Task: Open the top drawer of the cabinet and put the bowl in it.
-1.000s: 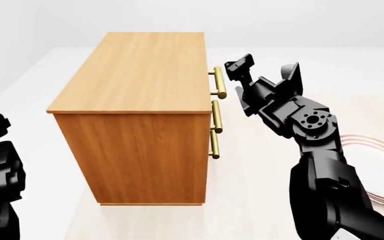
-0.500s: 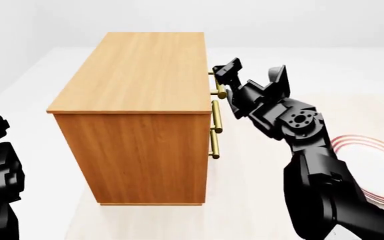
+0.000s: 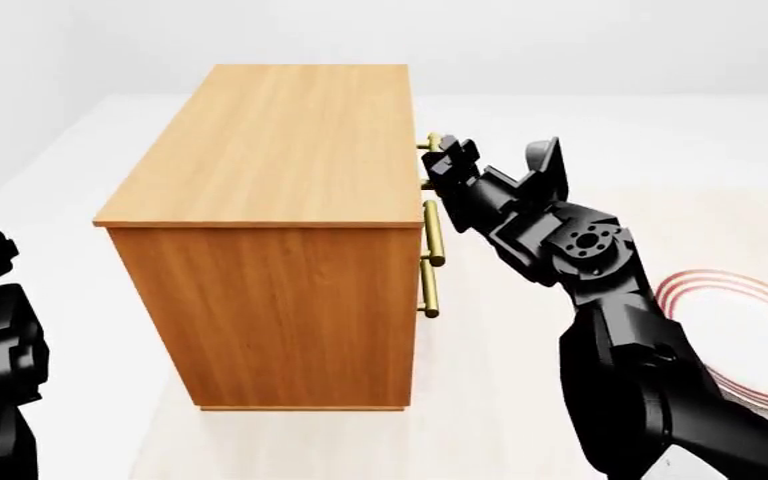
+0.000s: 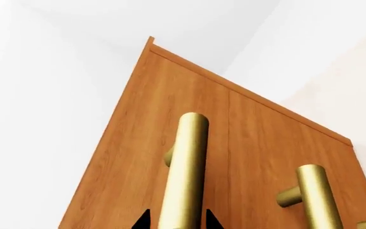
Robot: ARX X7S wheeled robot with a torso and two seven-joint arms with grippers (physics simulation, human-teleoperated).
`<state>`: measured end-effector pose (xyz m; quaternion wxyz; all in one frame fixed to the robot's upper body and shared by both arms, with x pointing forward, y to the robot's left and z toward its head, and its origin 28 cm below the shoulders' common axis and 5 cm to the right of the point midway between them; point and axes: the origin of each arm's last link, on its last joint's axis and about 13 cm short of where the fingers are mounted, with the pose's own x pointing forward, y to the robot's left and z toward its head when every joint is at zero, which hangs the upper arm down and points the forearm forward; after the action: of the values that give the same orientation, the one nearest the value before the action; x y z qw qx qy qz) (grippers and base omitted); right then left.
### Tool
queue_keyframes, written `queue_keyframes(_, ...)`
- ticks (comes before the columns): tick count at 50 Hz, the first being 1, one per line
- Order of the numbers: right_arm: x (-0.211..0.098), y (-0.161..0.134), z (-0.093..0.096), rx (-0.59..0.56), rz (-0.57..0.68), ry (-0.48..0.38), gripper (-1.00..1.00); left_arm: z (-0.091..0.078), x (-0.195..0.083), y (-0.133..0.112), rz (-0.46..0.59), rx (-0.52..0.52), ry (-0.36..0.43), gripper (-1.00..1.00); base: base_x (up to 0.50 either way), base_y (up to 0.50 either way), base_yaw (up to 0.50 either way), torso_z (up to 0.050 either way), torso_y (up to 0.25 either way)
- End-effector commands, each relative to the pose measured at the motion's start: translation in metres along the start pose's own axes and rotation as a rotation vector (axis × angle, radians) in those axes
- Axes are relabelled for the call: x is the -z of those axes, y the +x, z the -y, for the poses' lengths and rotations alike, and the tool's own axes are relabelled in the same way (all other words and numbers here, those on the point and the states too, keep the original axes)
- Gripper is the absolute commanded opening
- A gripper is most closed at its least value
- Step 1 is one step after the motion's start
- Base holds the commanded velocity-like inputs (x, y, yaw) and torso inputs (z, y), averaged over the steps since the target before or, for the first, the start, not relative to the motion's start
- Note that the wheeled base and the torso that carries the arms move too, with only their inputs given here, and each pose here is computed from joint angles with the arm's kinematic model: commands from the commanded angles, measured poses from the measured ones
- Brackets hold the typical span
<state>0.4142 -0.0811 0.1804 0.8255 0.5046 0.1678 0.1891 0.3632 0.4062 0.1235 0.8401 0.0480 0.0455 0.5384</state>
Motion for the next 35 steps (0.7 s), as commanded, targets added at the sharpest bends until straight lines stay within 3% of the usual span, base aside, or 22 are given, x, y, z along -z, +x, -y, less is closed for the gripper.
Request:
queue_keyframes(1,0.003,0.000,0.001,-0.010,-0.021,0.006,-1.00,0.000,-0.001,0.000,0.002,-0.003,-0.001,1.00,0.00,0.00,0.00,0.000,0.000)
queue_keyframes(35,-0.014,-0.009,0.004,-0.008,-0.002,0.009,-1.00,0.001,-0.001,0.000,0.001,-0.004,-0.002,1.00,0.00,0.00,0.00,0.000,0.001)
